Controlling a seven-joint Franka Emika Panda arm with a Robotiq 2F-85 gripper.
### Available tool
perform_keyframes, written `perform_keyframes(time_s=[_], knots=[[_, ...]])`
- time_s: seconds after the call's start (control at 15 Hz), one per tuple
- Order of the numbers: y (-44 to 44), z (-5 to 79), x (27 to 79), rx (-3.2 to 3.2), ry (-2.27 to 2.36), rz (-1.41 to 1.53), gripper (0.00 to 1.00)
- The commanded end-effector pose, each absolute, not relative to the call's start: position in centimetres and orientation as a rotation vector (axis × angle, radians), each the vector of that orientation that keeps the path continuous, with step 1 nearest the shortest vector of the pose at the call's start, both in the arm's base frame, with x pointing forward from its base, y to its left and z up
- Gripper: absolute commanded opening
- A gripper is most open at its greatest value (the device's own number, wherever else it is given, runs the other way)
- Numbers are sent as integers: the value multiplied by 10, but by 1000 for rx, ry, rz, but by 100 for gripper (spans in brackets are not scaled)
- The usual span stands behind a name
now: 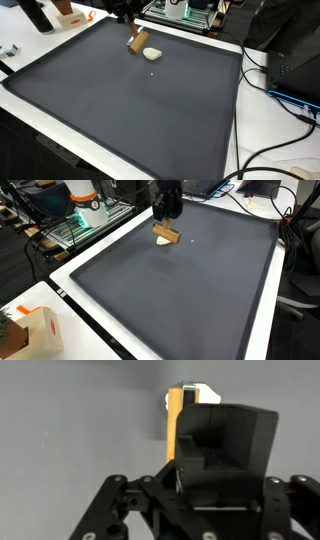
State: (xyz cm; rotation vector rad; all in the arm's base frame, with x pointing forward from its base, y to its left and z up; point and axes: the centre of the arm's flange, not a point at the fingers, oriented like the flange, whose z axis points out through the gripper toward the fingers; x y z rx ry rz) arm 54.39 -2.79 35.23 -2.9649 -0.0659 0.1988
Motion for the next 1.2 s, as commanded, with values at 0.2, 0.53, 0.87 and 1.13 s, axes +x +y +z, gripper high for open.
perform_keyframes(time_s=[0.2, 0.53, 0.87, 1.13], knots=[[-14, 350, 533, -3163, 134, 231, 19], [-12, 338, 533, -3303, 325, 146, 19], [-11, 328, 531, -3410, 515, 91, 19], [-7, 319, 528, -3458, 615, 89, 19]])
